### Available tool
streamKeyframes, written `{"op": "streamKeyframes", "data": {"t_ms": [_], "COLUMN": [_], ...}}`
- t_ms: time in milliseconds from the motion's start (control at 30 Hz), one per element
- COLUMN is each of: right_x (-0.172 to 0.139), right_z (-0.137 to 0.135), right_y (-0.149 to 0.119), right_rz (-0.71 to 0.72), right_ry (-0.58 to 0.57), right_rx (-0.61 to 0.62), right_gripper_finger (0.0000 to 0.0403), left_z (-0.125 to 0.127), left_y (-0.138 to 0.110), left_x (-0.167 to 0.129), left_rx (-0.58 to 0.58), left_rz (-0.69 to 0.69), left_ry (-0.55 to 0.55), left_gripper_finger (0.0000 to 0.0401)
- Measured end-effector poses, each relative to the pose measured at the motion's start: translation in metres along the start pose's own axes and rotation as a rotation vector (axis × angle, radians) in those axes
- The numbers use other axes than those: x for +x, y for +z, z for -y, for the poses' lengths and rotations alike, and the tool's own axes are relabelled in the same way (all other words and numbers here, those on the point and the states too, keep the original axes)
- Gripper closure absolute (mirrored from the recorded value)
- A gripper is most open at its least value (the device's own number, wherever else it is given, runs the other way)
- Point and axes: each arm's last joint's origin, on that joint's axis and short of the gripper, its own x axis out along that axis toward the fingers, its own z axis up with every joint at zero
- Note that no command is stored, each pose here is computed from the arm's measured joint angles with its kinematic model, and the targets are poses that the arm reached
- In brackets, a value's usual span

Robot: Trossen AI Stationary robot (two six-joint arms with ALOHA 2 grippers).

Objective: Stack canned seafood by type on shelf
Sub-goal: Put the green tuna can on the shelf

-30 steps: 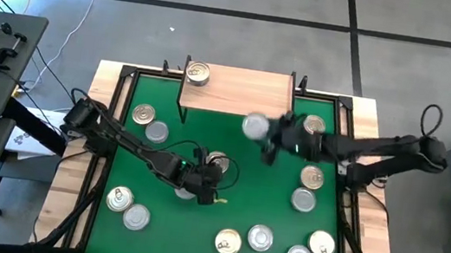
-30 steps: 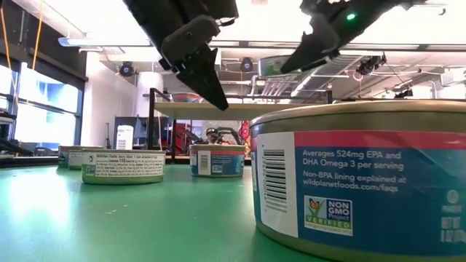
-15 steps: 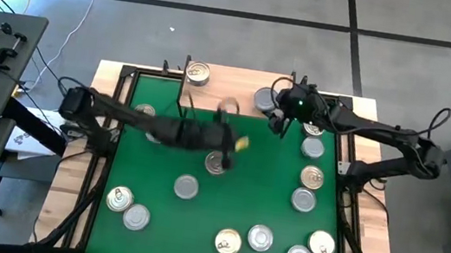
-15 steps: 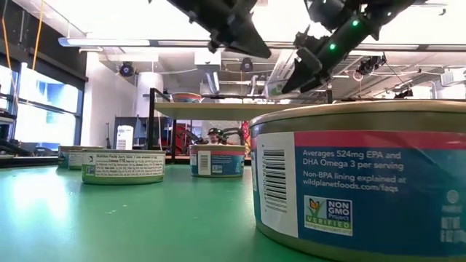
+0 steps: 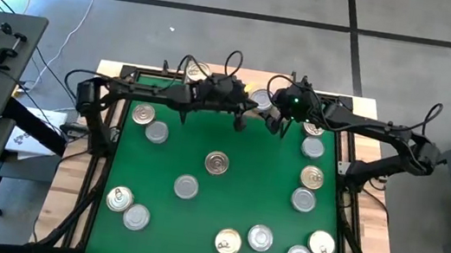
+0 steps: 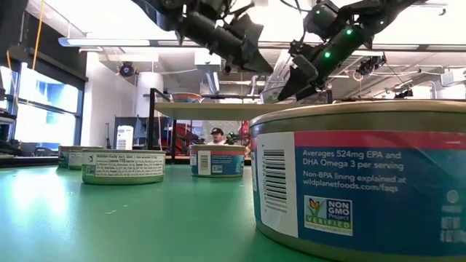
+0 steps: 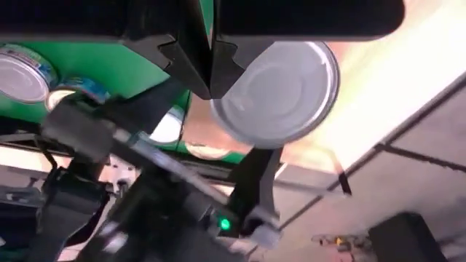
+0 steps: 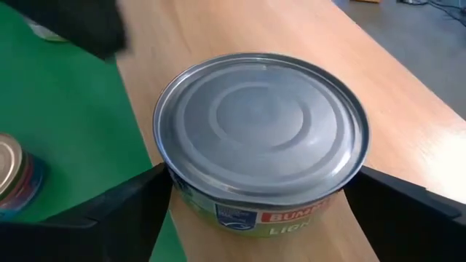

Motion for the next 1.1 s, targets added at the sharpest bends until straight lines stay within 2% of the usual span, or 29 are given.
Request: {"op": "streamKeyframes", "data": {"t_ms": [200,467,633,733,867,933,1033,1100], "right_x": [0.0,-0.001,-0.016,-0.027,-0.035,-0.034,-0.026,-0.016], "right_z": [0.0,0.0,0.004,0.007,0.009,0.009,0.008,0.008], "right_y": [0.0,0.001,0.021,0.037,0.052,0.054,0.05,0.045], "right_rz": [-0.002,-0.007,-0.065,-0.066,-0.006,0.016,0.0,-0.037], "right_ry": [-0.005,-0.005,-0.032,-0.066,-0.071,-0.019,0.086,0.097], "right_rx": [0.007,0.007,0.021,0.036,0.025,0.026,0.019,0.019], "right_gripper_finger": [0.0013,0.0012,0.0011,0.0011,0.0014,0.0021,0.0041,0.0063], "left_z": [-0.017,-0.026,-0.026,-0.027,-0.015,-0.002,0.016,0.027], "left_y": [-0.018,-0.019,-0.019,-0.016,0.005,0.022,0.035,0.038], "left_x": [0.018,0.019,0.019,0.019,-0.001,-0.021,-0.051,-0.072], "left_rx": [-0.057,-0.063,-0.062,-0.023,0.035,0.075,0.149,0.187], "left_rz": [-0.057,-0.054,-0.05,-0.027,0.022,0.055,0.025,-0.006], "left_ry": [-0.003,0.047,0.053,0.098,0.111,0.103,0.127,0.151], "left_gripper_finger": [0.0401,0.0401,0.0401,0.0401,0.0401,0.0401,0.0401,0.0401]}}
